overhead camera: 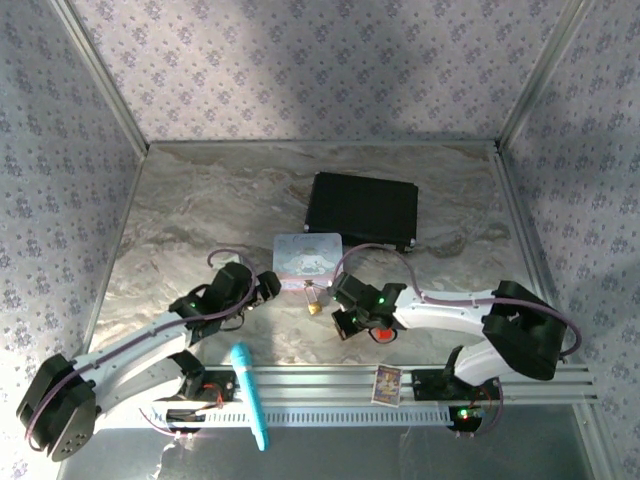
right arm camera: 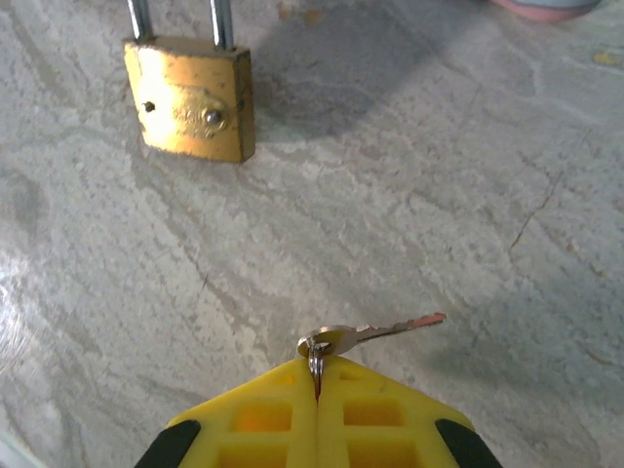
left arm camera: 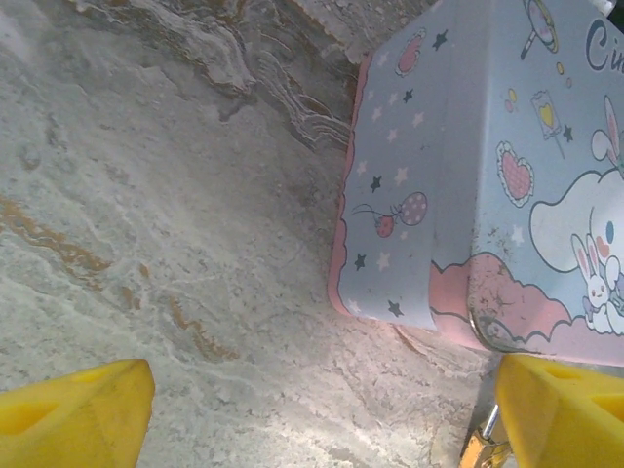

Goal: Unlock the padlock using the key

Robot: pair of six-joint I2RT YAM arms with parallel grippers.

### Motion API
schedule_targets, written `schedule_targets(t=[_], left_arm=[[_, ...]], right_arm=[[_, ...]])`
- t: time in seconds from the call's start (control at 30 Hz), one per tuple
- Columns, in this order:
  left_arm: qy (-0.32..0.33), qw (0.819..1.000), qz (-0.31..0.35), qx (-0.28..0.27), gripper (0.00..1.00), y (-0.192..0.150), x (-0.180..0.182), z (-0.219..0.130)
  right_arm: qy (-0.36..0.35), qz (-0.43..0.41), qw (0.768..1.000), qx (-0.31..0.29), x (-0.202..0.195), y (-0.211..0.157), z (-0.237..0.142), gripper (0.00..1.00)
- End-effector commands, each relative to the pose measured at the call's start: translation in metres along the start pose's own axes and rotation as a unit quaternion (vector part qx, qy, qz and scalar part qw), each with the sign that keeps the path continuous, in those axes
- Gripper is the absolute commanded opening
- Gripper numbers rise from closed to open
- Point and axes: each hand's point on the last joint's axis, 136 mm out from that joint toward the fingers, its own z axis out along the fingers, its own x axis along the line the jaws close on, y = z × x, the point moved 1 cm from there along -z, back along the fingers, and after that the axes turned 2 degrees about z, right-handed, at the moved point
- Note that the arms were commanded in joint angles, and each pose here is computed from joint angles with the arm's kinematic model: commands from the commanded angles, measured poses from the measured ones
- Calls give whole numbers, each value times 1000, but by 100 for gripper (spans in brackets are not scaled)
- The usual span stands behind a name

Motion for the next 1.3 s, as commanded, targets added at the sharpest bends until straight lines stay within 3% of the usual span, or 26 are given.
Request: schedule_targets(t=[0.0, 0.23, 0.57, 0.73, 1.13, 1.27], left_arm=[[-37, 999, 7, -6, 88, 8, -26, -3], [-78, 997, -6, 15, 86, 1, -56, -3], [-168, 978, -106, 67, 87, -13, -105, -4], [-129, 986, -92, 45, 85, -10, -91, -2], [-83, 994, -76, 8, 84, -4, -64, -7], [-79, 994, -75, 10, 84, -5, -62, -5]], right_arm=[[15, -13, 1000, 19, 0, -11, -9, 0], [80, 9, 997, 3, 15, 6, -27, 0], [159, -26, 986, -36, 47, 30, -48, 0], [67, -50, 996, 28, 22, 5, -26, 0], [-25, -75, 989, 127, 11, -40, -3, 0], [-44, -78, 987, 137, 9, -42, -7, 11]])
